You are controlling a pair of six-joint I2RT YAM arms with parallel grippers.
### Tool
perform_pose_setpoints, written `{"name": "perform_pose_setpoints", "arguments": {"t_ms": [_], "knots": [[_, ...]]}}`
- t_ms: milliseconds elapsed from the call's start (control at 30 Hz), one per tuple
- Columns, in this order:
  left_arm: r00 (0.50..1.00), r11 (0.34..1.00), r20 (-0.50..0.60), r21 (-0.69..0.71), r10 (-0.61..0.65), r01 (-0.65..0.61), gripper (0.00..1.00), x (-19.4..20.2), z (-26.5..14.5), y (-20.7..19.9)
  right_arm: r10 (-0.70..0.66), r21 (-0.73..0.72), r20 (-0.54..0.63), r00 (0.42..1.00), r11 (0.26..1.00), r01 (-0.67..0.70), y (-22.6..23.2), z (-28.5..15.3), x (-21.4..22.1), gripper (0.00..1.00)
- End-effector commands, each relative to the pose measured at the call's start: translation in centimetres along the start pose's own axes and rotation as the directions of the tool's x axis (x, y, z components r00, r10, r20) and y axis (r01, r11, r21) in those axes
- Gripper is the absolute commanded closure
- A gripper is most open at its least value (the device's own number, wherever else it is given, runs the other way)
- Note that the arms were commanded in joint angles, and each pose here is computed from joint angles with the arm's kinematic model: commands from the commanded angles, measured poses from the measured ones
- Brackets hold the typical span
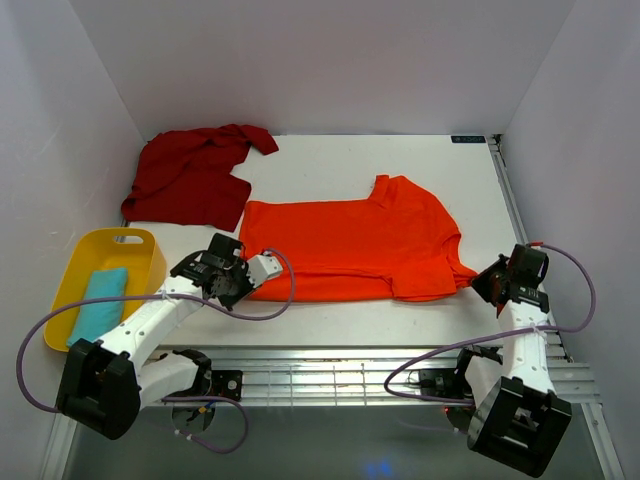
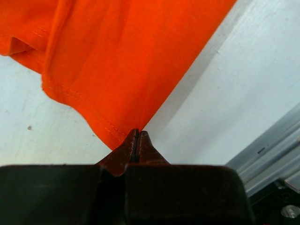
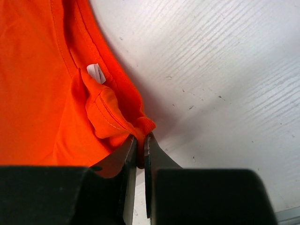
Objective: Roll the t-shirts
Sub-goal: Fold the T-shirt at the center of the board.
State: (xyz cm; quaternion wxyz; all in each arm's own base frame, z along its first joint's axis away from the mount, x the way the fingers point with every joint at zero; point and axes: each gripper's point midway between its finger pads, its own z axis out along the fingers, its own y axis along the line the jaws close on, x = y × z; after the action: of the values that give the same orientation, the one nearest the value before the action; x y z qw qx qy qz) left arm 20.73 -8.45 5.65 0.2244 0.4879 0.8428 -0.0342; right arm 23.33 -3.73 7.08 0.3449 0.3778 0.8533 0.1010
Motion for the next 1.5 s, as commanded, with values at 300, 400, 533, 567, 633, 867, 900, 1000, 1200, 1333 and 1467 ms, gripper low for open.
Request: {"name": "perform_pose_setpoints", "arguments": {"t_ms": [300,400,533,567,633,867,900,1000,1200,1333,1467], "knots": [[0.981,0.994,0.164,-0.008,-0.103,0.105,0.36,-5.6,-4.2,2.3,-0.029,0.006,0.106,0.994,1.0,0.028,1.4,-1.6,-4.4,0.31],[0.897,0.926,0.338,-0.146,-0.285,0.349,0.35,-9.4,-7.3,10.8,-0.084,-0.164,0.131,0.988,0.981,0.105,5.7,-2.2,-6.6,0.37],[0.806,0.806,0.293,-0.157,-0.514,0.571,0.45,-9.0,-4.4,18.6,-0.227,-0.22,0.168,0.959,0.94,0.261,10.4,-1.1,-8.3,0.39],[0.8,0.801,0.291,-0.151,-0.525,0.58,0.45,-9.4,-3.8,19.3,-0.249,-0.21,0.209,0.946,0.933,0.292,11.7,-1.4,-9.9,0.39],[0.778,0.793,0.318,-0.114,-0.542,0.599,0.43,-11.0,-2.9,20.6,-0.311,-0.218,0.143,0.94,0.916,0.337,13.4,0.7,-9.5,0.39],[0.76,0.761,0.279,-0.133,-0.587,0.635,0.4,-11.5,2.1,24.0,-0.456,-0.209,-0.01,0.89,0.871,0.444,18.6,7.8,-11.2,0.37],[0.763,0.761,0.263,-0.133,-0.591,0.635,0.4,-11.2,3.0,24.1,-0.479,-0.205,-0.023,0.878,0.862,0.465,19.3,9.6,-11.7,0.37],[0.775,0.768,0.234,-0.142,-0.587,0.625,0.4,-10.7,4.5,24.3,-0.509,-0.228,-0.091,0.856,0.847,0.48,19.7,13.0,-11.0,0.37],[0.783,0.775,0.211,-0.138,-0.585,0.617,0.43,-10.7,6.7,24.5,-0.611,-0.303,-0.101,0.785,0.77,0.561,23.6,17.9,-10.3,0.37],[0.788,0.782,0.203,-0.129,-0.581,0.61,0.46,-10.9,7.4,24.5,-0.632,-0.335,-0.123,0.765,0.752,0.567,24.7,20.3,-9.3,0.37],[0.805,0.804,0.194,-0.107,-0.561,0.586,0.46,-11.6,8.1,23.8,-0.669,-0.334,-0.179,0.721,0.731,0.595,23.8,21.7,-7.0,0.38]]}}
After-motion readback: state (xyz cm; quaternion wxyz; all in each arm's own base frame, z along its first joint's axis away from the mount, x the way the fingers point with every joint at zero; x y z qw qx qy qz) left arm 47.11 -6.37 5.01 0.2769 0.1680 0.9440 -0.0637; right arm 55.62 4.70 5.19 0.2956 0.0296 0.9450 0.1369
